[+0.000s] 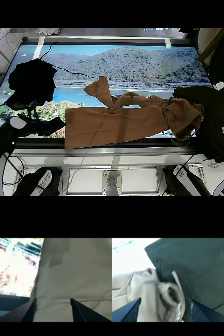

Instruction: Fold the clothes and pants, and hang the long-sleeved shirts on hangers.

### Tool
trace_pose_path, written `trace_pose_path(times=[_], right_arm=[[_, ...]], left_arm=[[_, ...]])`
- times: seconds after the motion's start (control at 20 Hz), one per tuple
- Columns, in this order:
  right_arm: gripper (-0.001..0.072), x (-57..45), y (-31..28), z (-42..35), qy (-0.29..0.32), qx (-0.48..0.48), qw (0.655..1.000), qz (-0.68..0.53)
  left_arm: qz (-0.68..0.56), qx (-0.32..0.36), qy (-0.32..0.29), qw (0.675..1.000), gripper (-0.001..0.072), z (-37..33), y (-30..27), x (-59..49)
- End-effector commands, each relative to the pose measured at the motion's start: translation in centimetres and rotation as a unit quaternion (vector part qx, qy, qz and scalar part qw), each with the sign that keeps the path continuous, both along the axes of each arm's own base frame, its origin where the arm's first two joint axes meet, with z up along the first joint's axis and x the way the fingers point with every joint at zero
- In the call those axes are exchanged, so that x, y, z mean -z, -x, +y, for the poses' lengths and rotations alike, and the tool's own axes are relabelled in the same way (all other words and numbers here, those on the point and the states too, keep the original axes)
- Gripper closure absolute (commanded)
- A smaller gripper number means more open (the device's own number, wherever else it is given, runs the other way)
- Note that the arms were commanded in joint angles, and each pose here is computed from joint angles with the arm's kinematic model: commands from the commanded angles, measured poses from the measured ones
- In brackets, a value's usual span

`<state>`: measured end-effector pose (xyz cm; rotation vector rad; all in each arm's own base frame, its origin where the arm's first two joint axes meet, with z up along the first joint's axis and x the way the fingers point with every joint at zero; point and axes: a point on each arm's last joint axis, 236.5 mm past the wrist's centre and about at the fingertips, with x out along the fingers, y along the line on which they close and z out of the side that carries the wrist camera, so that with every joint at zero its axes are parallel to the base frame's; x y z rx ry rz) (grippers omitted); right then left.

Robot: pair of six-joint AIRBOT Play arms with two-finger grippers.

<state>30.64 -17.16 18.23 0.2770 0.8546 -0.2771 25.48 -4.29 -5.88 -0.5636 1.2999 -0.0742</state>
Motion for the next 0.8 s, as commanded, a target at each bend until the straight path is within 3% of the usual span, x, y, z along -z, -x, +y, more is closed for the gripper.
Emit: trace_pose_path(times=[0.0, 0.4, 0.45, 0.55, 0.6, 0.75], right_arm=[[0.0047, -1.1, -0.1, 0.0, 0.006, 0.000, 1.000, -0.009], [0.0048, -0.9, 0.2, 0.3, -0.002, -0.003, 1.000, -0.002], [0.0048, -0.9, 0.2, 0.4, -0.002, -0.003, 1.000, -0.002], [0.0048, -0.9, 0.2, 0.4, -0.002, -0.003, 1.000, -0.002], [0.0048, -0.9, 0.2, 0.4, -0.002, -0.003, 1.000, -0.002], [0.0049, -0.9, 0.1, 0.3, -0.002, -0.002, 1.000, -0.004]], left_arm=[[0.093, 0.062, 0.049, 0.992, 0.0234, -1.9, 3.0, 3.3], [0.095, 0.085, 0.049, 0.991, 0.0237, -2.7, 2.8, 4.3], [0.093, 0.090, 0.050, 0.990, 0.0280, -3.2, 2.8, 4.3], [0.086, 0.087, 0.059, 0.991, 0.0652, -3.8, 2.4, 4.0], [0.082, 0.087, 0.061, 0.991, 0.0693, -3.9, 2.2, 4.0], [0.059, 0.104, 0.039, 0.992, 0.0693, -2.7, 1.2, 3.3]])
